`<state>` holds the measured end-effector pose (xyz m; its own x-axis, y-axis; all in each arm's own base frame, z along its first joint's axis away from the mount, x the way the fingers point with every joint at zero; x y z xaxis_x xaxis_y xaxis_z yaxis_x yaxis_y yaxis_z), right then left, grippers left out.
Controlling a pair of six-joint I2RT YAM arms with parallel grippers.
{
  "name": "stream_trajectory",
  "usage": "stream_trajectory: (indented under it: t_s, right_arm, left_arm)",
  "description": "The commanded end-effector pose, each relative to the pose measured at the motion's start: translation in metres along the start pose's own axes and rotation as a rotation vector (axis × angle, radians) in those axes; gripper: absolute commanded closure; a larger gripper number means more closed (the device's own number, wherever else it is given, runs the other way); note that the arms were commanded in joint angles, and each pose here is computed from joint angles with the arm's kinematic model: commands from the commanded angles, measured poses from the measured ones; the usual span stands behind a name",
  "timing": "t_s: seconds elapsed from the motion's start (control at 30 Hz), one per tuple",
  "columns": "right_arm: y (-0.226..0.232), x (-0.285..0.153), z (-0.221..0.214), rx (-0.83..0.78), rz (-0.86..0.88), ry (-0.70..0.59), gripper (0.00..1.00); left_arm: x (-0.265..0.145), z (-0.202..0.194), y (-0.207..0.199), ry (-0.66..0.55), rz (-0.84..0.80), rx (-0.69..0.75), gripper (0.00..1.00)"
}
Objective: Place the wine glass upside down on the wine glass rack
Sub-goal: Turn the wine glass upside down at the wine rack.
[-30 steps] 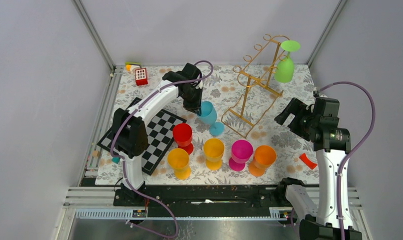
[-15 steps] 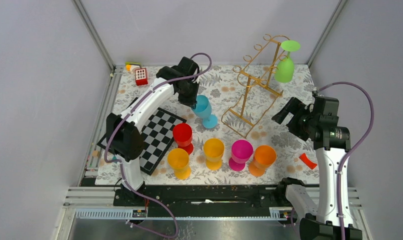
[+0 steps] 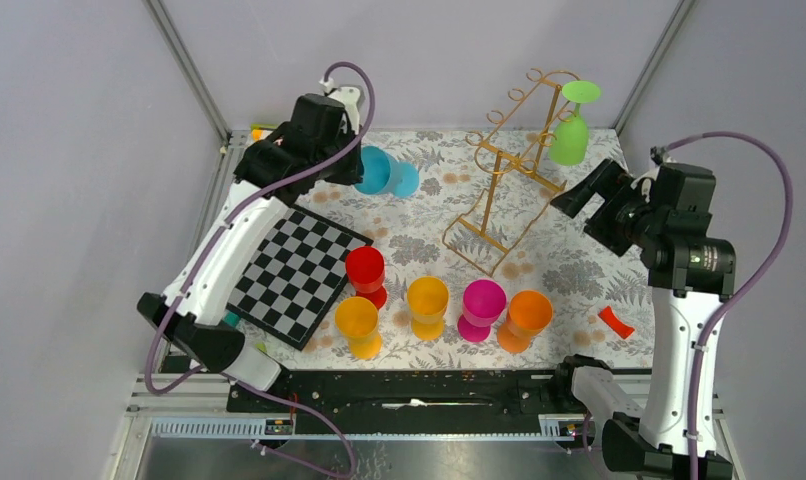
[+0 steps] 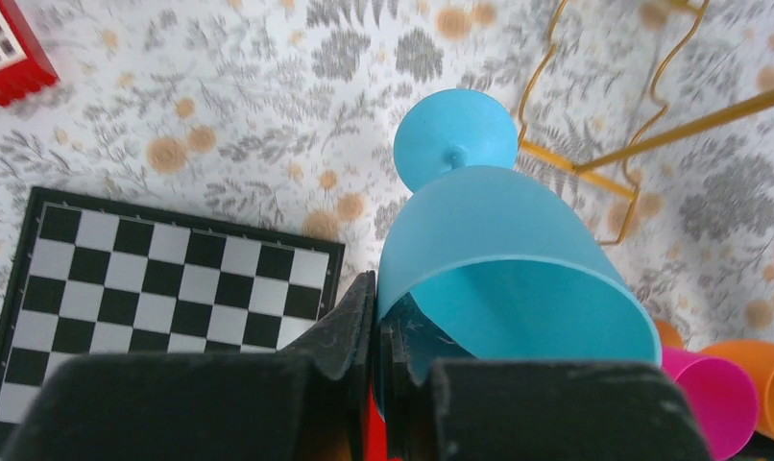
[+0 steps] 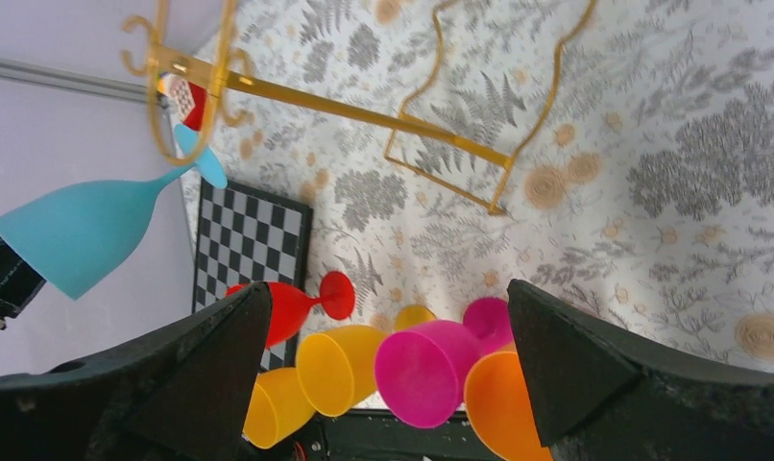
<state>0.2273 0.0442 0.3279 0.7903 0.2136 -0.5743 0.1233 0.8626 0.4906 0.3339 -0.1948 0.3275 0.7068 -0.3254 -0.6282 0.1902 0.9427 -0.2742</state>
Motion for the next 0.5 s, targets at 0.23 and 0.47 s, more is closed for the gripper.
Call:
stream_trajectory:
  t_s: [0.23, 0.47]
  right_arm:
    - [0.042, -0.042, 0.052, -0.093, 0.090, -0.115, 0.01]
    - [0.059, -0.043, 0.060, -0.104, 0.168, -0.107, 0.04]
  left_arm:
    - [-0.045, 0.059, -0.027, -0.320, -0.168, -0.063, 1.00]
    - [-0.085, 0.068, -0.067, -0.414, -0.447, -0.042, 1.00]
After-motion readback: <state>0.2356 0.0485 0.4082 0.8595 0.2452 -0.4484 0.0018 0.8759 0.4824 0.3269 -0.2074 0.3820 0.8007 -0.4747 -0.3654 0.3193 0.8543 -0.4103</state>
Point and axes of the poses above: each gripper's point midway between its finger pads, its own x axis out along the fingers, its own y axis along the line the jaws close on, z = x × y, the point moved 1 cm from there along -x, back along the fingers, and after that the axes turned 10 degrees about -x, right-handed, at the moved point
